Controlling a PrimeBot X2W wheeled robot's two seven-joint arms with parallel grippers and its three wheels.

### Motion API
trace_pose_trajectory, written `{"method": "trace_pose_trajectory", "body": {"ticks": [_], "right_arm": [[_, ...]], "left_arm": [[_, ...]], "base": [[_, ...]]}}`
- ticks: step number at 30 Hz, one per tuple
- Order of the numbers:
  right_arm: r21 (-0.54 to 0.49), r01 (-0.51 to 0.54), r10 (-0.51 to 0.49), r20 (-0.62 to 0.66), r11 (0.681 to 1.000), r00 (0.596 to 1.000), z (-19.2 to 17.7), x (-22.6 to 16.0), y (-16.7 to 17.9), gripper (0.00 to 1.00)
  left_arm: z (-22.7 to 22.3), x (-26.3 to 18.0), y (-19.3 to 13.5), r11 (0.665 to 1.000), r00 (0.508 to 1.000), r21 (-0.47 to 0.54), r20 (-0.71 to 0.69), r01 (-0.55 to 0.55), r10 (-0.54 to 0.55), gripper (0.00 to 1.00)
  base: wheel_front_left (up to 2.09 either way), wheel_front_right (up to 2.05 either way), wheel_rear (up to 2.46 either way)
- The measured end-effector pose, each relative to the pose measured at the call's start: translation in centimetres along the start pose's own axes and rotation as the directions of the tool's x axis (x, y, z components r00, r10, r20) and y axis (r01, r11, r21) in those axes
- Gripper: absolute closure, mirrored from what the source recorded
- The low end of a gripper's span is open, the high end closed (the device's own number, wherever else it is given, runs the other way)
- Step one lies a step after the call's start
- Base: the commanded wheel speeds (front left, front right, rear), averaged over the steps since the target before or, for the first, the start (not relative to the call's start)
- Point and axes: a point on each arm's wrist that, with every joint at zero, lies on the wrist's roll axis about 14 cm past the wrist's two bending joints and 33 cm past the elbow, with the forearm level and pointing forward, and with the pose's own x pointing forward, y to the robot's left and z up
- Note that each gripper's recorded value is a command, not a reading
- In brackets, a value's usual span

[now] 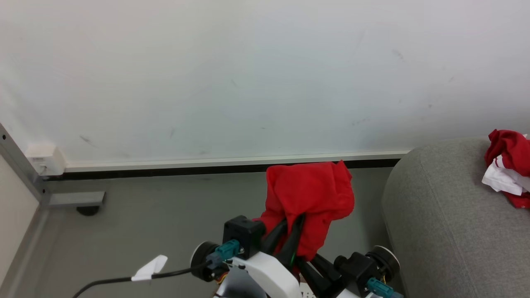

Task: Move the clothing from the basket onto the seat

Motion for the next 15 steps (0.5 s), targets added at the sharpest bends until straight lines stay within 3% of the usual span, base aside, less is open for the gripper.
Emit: {"method": "trace_pose_trajectory", "body": {"ticks": [1,2,3,5,6,15], "right_arm": [[0.001,0.005,-0.005,0.0,1.0,1.0,0.0,-0.1,-0.1,1.0],[0.002,0.013,-0.013,0.0,1.0,1.0,0.0,-0.2,-0.3,1.0],[0.005,0.022,-0.022,0.001,1.0,1.0,0.0,-0.2,-0.6,1.0],[0.004,0.036,-0.036,-0.002,0.999,0.999,-0.2,-0.4,-1.0,1.0],[0.004,0.044,-0.044,-0.003,0.999,0.999,-0.2,-0.5,-1.2,1.0],[-0.028,0.192,-0.191,0.037,0.981,0.981,1.0,-2.0,-5.8,1.0]], "left_arm": [[0.0,0.0,0.1,1.0,1.0,0.001,-0.001,-0.001,0.001,0.69],[-0.1,0.0,0.2,1.0,1.0,0.002,-0.001,-0.004,0.004,0.69],[-0.1,0.1,0.3,1.0,1.0,0.003,0.002,-0.01,0.01,0.56],[-0.2,0.1,0.5,1.0,1.0,0.007,-0.002,-0.013,0.013,0.08],[-0.4,0.1,0.6,1.0,1.0,0.008,-0.006,-0.013,0.013,0.0],[-2.0,0.2,0.4,1.0,0.999,0.011,-0.047,0.001,0.0,0.0]], "base": [[0.0,0.0,0.0],[0.0,0.0,0.0],[0.0,0.0,0.0],[0.0,0.0,0.0],[0.0,0.0,0.0],[0.0,0.0,0.0]]}}
